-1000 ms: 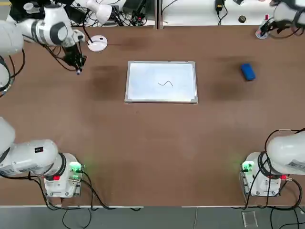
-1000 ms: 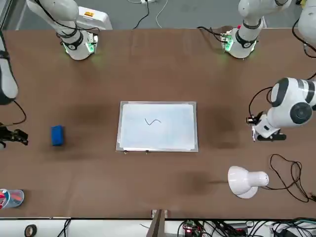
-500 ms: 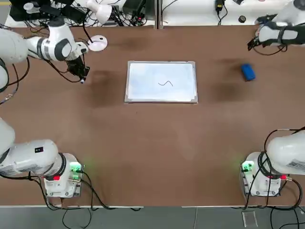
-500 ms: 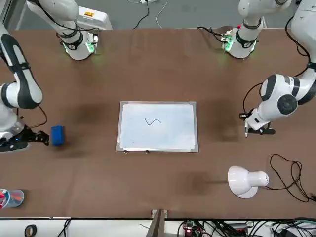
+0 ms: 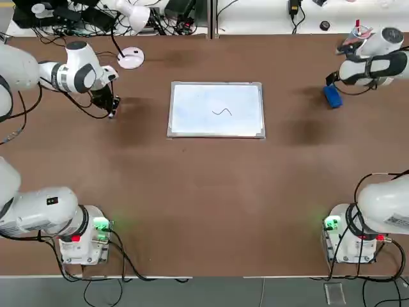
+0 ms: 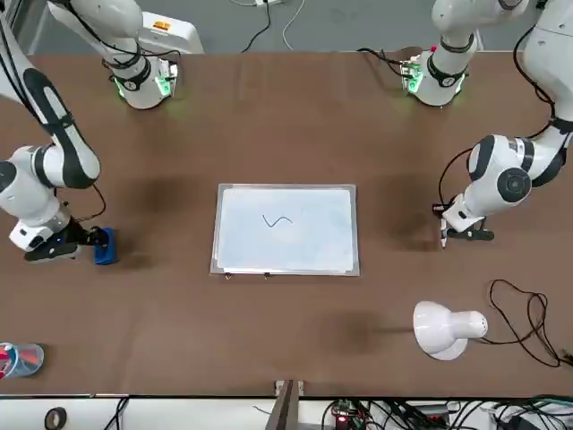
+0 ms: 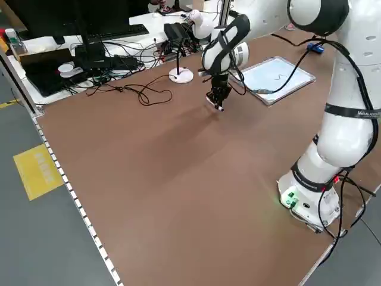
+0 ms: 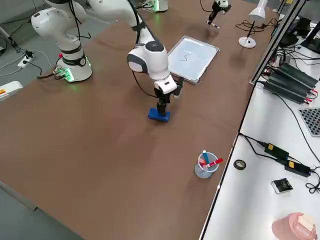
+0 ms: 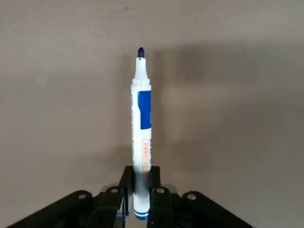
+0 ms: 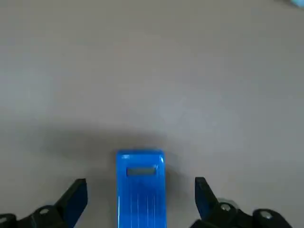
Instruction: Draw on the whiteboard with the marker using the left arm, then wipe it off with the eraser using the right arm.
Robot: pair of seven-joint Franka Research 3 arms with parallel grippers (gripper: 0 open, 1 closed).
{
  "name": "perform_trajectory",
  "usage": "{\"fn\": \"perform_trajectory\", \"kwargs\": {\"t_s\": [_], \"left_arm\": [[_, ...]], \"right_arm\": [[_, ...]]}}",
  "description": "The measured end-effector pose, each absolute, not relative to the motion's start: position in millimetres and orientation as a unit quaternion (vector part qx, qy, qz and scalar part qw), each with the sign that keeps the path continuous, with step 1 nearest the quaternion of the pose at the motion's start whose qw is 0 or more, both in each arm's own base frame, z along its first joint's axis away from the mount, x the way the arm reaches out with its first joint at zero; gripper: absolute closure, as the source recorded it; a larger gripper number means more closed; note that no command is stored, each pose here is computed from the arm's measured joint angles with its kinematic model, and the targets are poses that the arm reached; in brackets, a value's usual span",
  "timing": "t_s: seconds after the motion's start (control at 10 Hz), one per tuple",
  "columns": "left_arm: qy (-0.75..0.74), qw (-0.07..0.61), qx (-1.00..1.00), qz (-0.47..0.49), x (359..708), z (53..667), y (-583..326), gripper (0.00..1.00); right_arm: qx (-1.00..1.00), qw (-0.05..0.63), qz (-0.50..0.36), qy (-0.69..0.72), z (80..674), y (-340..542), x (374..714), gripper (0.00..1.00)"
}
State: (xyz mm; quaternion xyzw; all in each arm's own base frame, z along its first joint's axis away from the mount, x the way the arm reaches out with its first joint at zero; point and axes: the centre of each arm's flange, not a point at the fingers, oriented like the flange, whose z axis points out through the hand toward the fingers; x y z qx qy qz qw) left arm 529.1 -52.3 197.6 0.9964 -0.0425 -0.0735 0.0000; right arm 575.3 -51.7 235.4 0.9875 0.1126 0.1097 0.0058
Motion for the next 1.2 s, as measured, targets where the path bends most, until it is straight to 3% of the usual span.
{"fn": "perform_trajectory", "kwargs": {"t_s": [0.6, 0.7, 0.9, 1.2], "left_arm": [[-0.041, 0.005, 0.996, -0.074, 532, 176, -45, 0.81], [-0.044, 0.006, 0.996, -0.073, 534, 175, -49, 0.74], [-0.050, 0.006, 0.996, -0.071, 536, 175, -56, 0.71], [-0.054, 0.007, 0.996, -0.072, 536, 174, -61, 0.47]], "right_arm": [[0.983, 0.010, 0.133, 0.123, 215, -57, 556, 0.00], [0.983, 0.010, 0.137, 0.123, 208, -57, 554, 0.00], [0.982, 0.007, 0.140, 0.124, 195, -55, 549, 0.00], [0.982, 0.006, 0.143, 0.124, 187, -54, 546, 0.00]]}}
